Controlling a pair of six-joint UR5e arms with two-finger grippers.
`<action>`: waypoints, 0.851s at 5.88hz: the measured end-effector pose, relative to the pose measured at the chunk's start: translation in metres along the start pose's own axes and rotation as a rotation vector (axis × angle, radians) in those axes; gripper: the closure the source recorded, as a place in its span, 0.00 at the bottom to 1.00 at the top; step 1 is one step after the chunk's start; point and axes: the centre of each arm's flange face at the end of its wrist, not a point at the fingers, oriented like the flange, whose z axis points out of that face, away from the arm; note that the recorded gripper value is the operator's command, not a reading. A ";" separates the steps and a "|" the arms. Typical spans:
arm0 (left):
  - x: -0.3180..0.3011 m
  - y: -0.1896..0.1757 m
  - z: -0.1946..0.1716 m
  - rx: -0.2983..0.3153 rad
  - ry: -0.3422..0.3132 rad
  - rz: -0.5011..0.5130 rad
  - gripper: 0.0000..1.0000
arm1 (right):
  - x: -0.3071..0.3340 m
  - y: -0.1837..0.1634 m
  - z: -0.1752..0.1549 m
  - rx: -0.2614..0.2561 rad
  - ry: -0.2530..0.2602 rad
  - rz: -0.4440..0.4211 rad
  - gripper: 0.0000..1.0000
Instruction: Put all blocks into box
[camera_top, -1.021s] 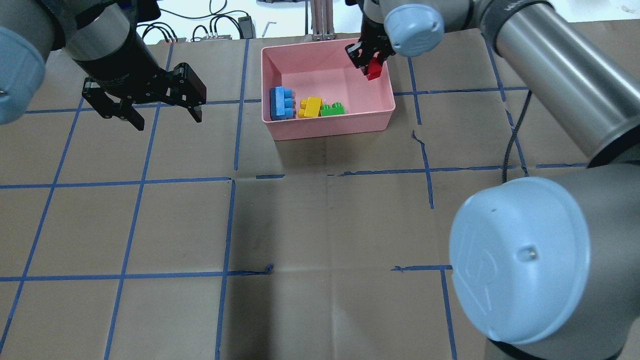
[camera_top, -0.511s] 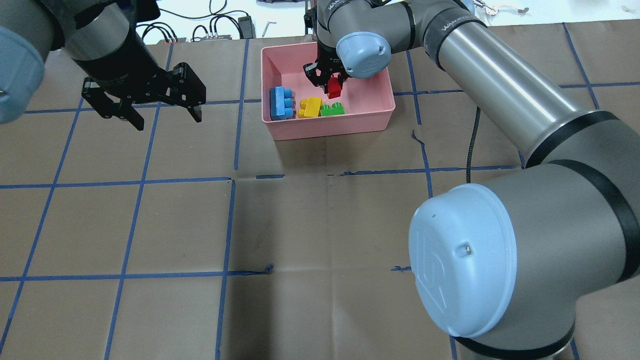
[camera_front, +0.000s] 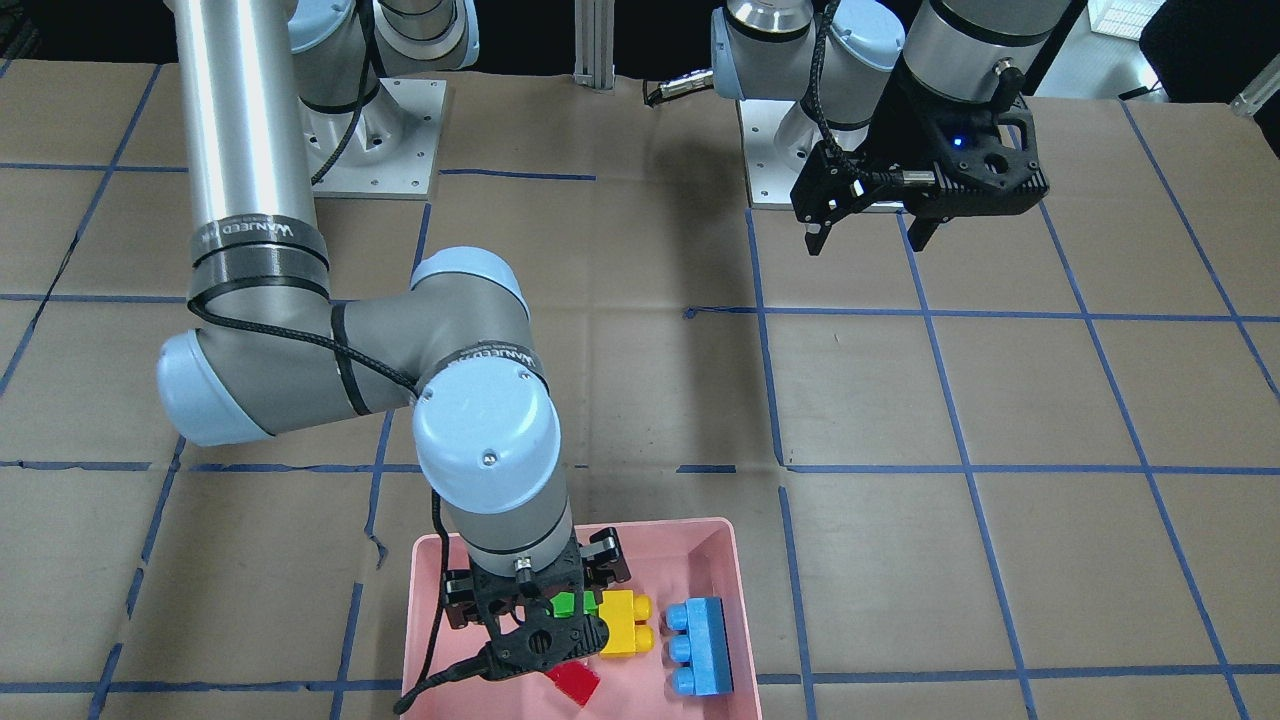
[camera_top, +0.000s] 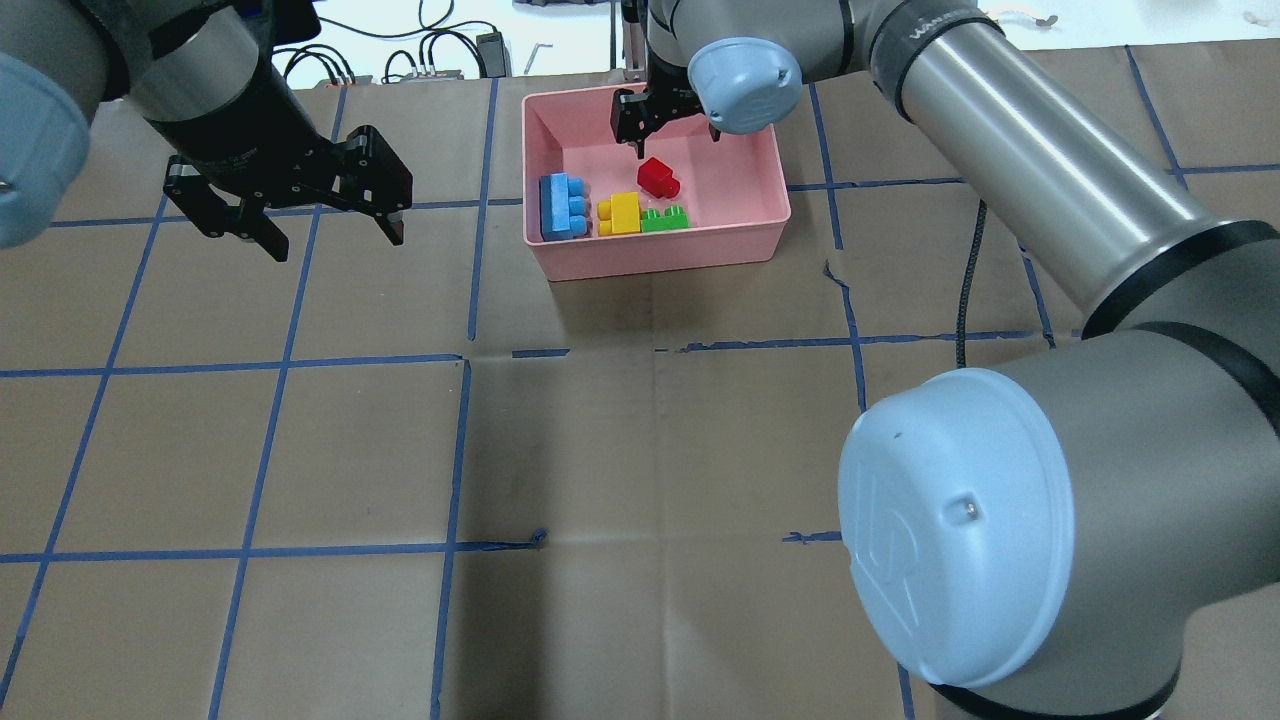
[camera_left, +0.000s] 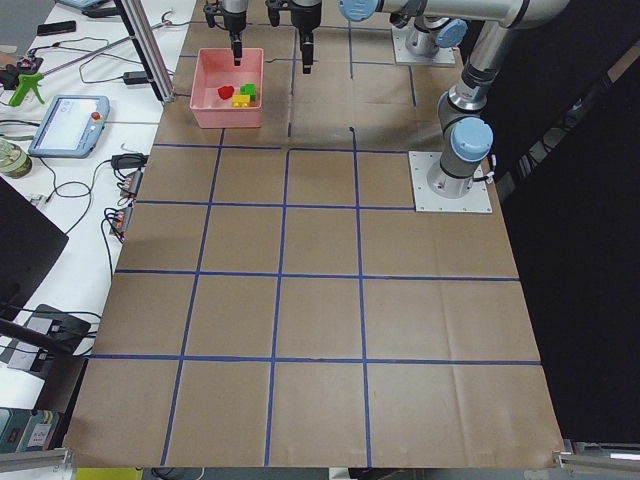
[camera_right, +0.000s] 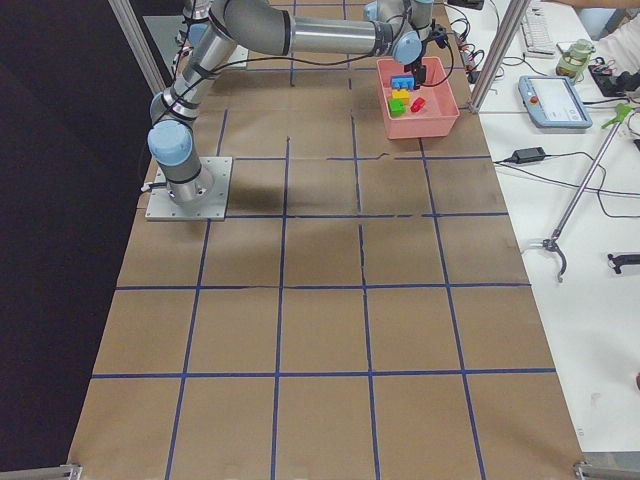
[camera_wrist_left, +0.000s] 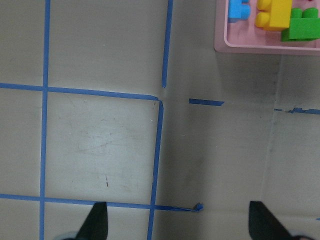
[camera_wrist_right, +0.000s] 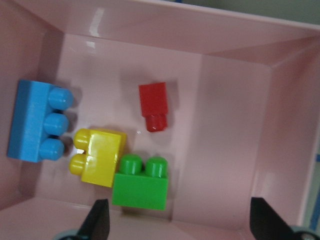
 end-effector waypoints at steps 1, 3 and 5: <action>0.000 0.000 0.000 0.000 0.000 0.000 0.00 | 0.047 0.011 -0.030 -0.063 0.006 0.059 0.01; 0.000 0.000 0.000 0.000 0.000 0.000 0.00 | 0.114 0.063 -0.099 -0.164 0.010 0.139 0.01; 0.000 0.000 0.000 0.002 0.000 -0.001 0.00 | 0.124 0.149 -0.155 -0.180 0.015 0.174 0.00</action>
